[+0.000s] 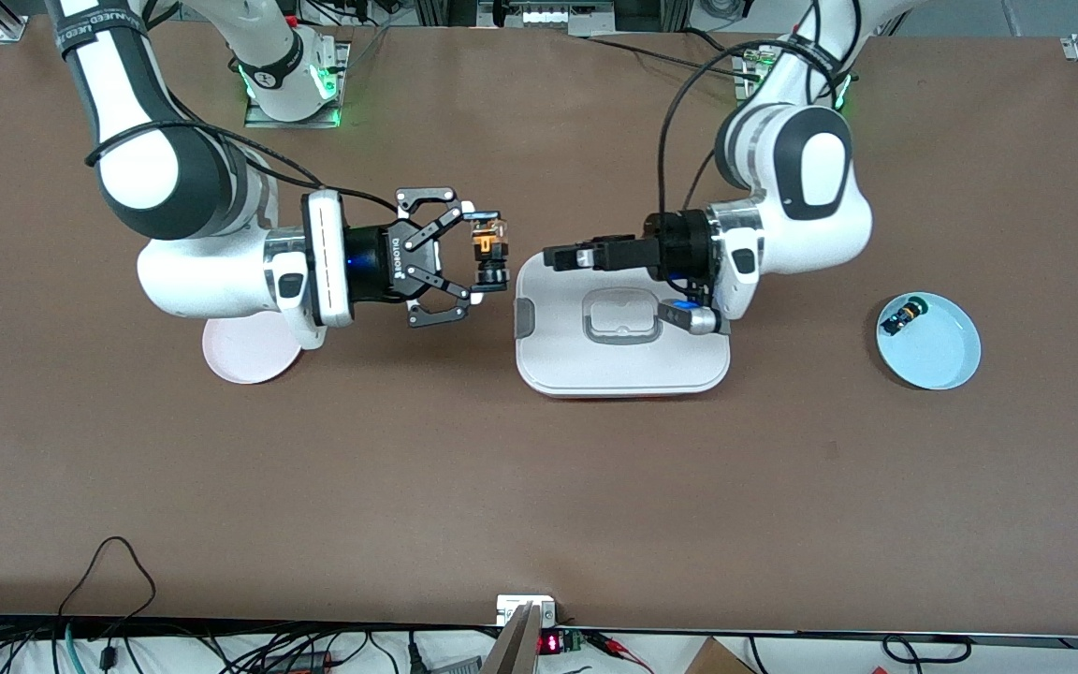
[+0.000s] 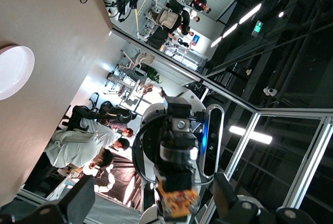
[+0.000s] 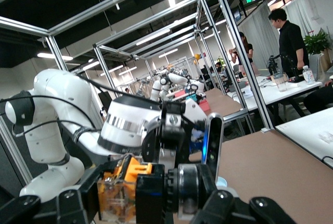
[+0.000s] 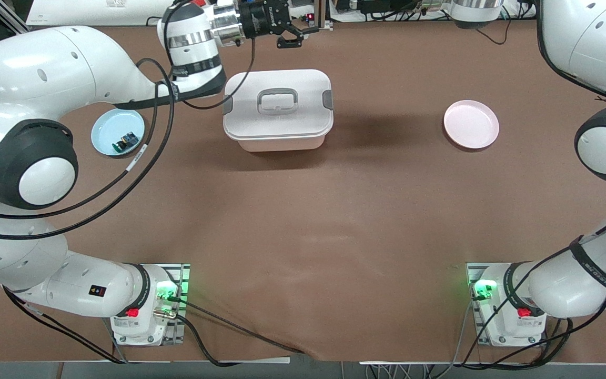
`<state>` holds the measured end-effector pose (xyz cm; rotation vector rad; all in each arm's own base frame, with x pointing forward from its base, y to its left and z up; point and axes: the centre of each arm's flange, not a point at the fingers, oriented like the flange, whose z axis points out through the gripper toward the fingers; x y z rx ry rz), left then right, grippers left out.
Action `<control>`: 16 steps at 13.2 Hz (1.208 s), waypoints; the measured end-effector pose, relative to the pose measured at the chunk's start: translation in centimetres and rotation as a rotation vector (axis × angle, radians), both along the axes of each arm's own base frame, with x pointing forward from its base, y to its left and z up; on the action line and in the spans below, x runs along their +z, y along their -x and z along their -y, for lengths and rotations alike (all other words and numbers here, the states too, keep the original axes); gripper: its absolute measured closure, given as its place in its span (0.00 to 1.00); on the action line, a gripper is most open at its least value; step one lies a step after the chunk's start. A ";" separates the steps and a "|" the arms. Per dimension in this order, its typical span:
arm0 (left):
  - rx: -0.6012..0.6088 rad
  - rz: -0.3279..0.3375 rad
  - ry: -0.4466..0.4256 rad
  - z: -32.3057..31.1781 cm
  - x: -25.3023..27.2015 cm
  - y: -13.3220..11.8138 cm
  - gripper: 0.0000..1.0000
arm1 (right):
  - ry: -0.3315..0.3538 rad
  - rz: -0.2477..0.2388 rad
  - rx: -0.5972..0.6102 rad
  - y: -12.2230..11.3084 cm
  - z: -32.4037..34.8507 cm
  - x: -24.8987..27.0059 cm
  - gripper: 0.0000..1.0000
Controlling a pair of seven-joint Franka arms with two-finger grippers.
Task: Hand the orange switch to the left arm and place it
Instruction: 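Carry the switch over the box while the left gripper approaches it, then grasp the switch with the left gripper and open the right gripper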
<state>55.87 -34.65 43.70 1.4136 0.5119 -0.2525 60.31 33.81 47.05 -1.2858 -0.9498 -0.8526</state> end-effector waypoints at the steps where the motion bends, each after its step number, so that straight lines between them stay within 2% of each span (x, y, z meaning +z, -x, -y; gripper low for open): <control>1: 0.002 -0.001 0.002 0.6 0.0 0.3 0.00 | -0.011 -0.008 -0.001 0.3 -0.8 0.0 0.26; 9: 0.001 0.012 0.019 0.6 1.4 0.2 0.00 | 0.013 -0.021 -0.010 1.1 -2.4 -0.9 0.26; 12: 0.000 0.010 0.017 0.6 1.4 0.4 0.00 | 0.045 -0.015 -0.006 1.1 -2.4 -1.4 0.26; 14: -0.004 0.009 0.016 0.7 1.4 0.6 0.00 | 0.077 -0.028 0.010 1.3 -2.4 -1.6 0.26; 16: -0.005 0.009 0.016 0.8 1.4 0.7 0.04 | 0.091 -0.038 0.017 1.4 -2.6 -1.6 0.26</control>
